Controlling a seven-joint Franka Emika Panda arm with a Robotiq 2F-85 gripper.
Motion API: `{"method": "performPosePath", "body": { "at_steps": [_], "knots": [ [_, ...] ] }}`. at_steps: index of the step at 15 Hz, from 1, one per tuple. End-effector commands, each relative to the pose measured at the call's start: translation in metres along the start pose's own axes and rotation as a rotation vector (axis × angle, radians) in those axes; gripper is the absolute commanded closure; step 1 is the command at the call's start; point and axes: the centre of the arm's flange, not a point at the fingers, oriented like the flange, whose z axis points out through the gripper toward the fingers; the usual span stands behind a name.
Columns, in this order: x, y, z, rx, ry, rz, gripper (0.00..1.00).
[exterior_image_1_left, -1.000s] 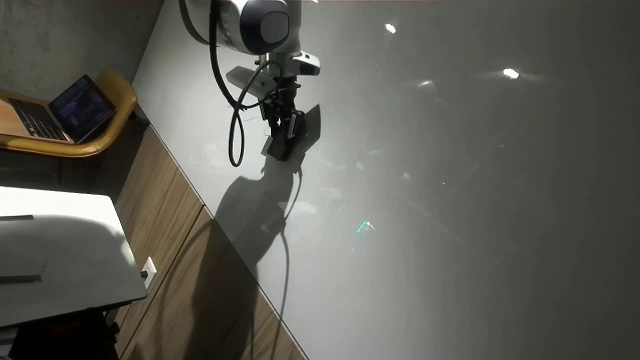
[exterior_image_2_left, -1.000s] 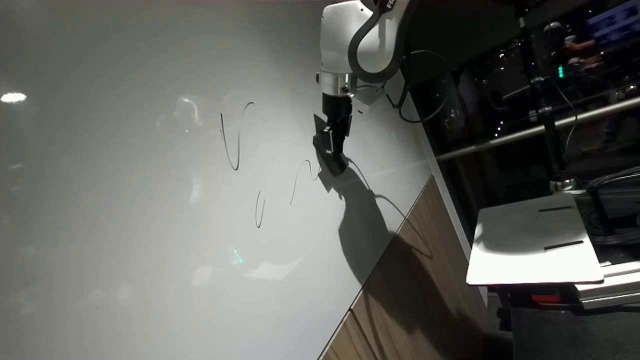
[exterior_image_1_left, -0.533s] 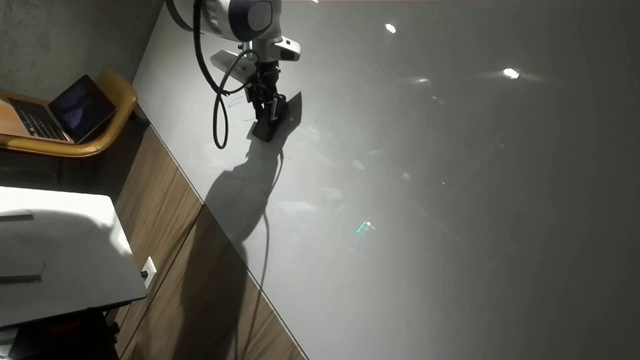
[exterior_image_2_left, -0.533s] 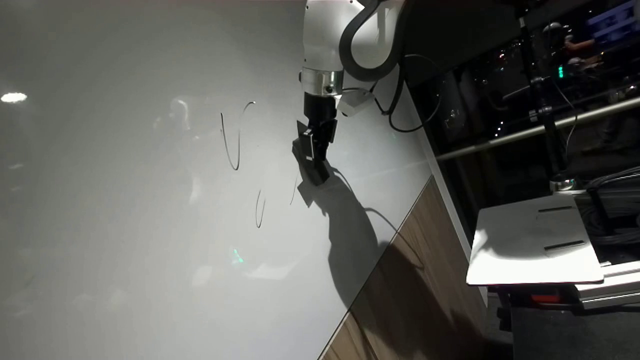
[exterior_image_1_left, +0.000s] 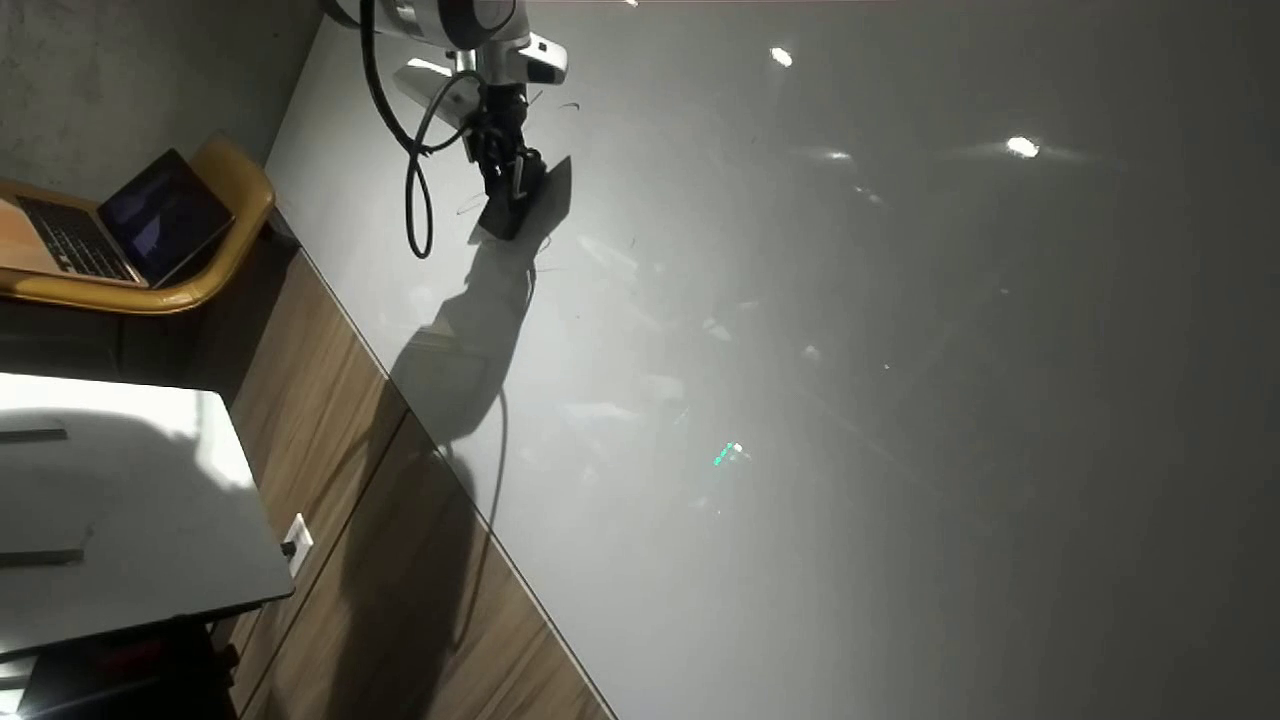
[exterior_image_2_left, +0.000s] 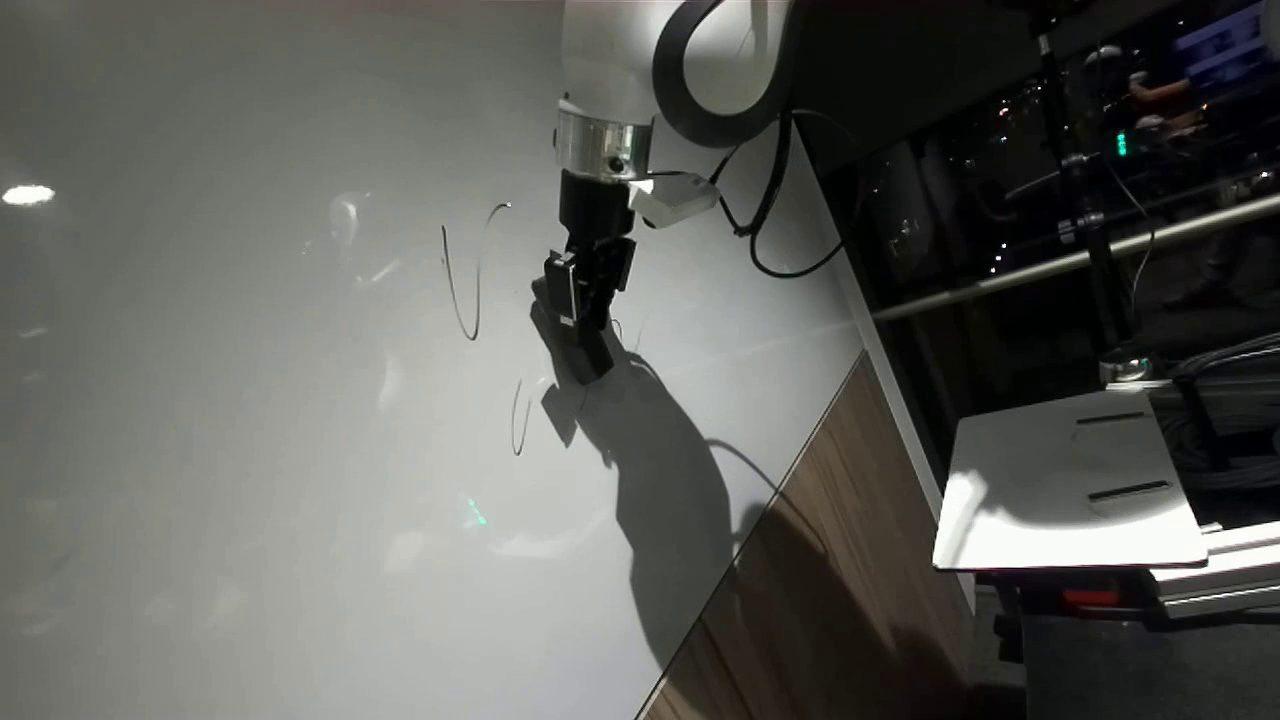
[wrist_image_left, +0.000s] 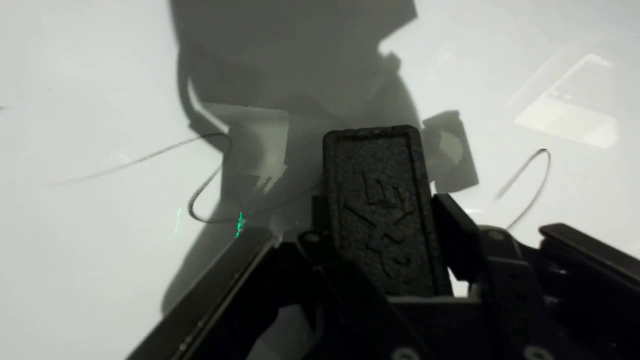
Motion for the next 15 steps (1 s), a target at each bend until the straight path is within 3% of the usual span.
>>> {"method": "performPosePath", "body": {
  "at_steps": [1, 5, 9, 15],
  "knots": [
    [-0.003, -0.014, 0.006, -0.011, -0.001, -0.003, 0.72],
    [-0.01, -0.002, 0.029, -0.049, -0.01, -0.009, 0.72],
    [0.01, 0.048, 0.056, -0.119, -0.015, 0.012, 0.72],
    [0.008, 0.101, 0.063, -0.187, -0.042, 0.045, 0.72]
  ]
}}
